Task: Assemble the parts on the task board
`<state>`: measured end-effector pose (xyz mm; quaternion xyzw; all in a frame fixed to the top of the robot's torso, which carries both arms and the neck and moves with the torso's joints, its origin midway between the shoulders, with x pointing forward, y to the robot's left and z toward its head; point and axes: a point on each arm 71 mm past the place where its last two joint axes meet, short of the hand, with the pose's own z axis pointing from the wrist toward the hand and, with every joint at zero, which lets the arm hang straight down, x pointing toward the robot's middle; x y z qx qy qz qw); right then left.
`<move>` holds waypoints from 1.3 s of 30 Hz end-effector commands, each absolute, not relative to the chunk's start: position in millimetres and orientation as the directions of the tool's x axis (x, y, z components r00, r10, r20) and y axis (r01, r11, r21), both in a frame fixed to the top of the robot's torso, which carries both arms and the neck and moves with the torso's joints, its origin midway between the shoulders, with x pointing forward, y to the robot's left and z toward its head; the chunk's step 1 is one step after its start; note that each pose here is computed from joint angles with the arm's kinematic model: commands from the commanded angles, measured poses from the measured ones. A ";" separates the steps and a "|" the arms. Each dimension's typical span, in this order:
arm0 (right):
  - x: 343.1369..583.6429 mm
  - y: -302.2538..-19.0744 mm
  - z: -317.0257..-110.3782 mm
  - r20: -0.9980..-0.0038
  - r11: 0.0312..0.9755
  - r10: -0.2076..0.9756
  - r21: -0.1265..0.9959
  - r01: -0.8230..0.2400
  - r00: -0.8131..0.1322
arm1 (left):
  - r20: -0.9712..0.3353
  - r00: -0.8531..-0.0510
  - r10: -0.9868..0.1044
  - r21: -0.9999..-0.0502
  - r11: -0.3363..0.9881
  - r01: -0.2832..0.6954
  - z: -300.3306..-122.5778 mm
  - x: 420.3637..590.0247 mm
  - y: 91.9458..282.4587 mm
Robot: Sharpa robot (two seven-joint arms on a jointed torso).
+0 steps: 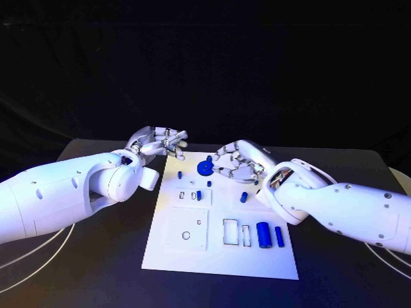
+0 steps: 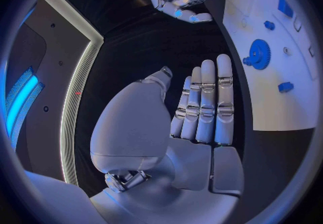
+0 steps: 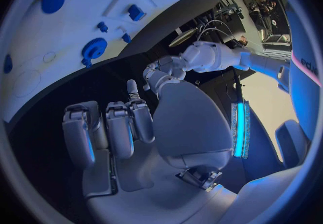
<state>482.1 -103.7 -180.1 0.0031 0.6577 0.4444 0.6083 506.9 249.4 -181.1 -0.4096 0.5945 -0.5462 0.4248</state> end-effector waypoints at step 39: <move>497.5 -234.3 -159.5 -0.533 0.477 0.793 0.845 -0.243 -0.296 | -0.608 -0.748 -0.268 -0.370 0.929 -0.032 -194.3 512.5 180.1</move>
